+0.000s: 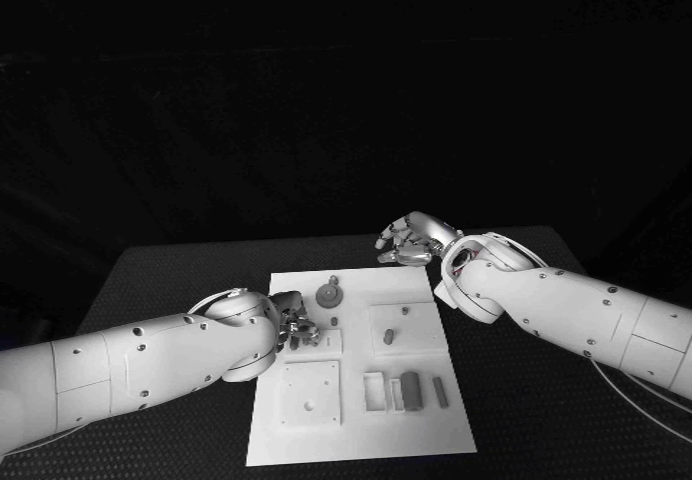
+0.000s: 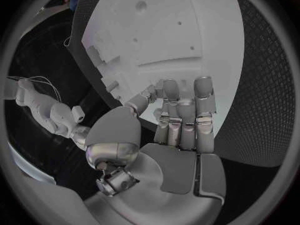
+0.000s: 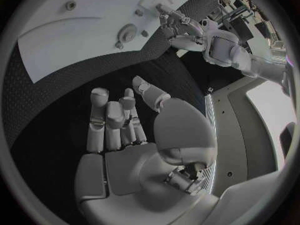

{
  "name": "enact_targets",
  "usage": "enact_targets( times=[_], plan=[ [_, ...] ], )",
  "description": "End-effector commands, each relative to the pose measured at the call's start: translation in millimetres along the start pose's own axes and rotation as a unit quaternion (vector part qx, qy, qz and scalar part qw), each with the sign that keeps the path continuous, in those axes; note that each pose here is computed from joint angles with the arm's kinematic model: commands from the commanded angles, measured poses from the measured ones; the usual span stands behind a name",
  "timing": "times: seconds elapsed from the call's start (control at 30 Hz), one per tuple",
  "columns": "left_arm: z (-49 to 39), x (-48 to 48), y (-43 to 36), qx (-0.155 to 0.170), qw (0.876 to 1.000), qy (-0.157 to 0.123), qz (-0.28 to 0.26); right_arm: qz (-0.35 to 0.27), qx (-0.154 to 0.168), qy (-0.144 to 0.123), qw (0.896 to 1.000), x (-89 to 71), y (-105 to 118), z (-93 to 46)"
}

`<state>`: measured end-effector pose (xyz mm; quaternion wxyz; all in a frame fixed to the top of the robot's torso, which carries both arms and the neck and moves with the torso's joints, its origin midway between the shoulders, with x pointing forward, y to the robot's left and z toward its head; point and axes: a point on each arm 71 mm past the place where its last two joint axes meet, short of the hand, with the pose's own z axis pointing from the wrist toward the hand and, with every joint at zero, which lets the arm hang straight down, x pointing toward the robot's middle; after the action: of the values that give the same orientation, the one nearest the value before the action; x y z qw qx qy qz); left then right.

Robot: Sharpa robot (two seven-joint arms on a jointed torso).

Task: Assemble the parts on the task board

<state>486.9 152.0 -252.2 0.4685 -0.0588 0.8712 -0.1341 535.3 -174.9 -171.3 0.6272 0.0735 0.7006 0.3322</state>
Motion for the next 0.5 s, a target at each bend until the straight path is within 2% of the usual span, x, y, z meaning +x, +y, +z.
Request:
enact_targets(
  times=[0.03,0.5],
  plan=[
    [0.0,3.7,0.2,0.0,1.0,0.014,0.007,-0.003,-0.005,0.005,1.0,0.5,1.2,0.1],
    [0.5,3.9,-0.1,0.0,1.0,0.016,0.004,-0.003,-0.005,0.005,1.0,0.6,1.3,0.0]
  ],
)
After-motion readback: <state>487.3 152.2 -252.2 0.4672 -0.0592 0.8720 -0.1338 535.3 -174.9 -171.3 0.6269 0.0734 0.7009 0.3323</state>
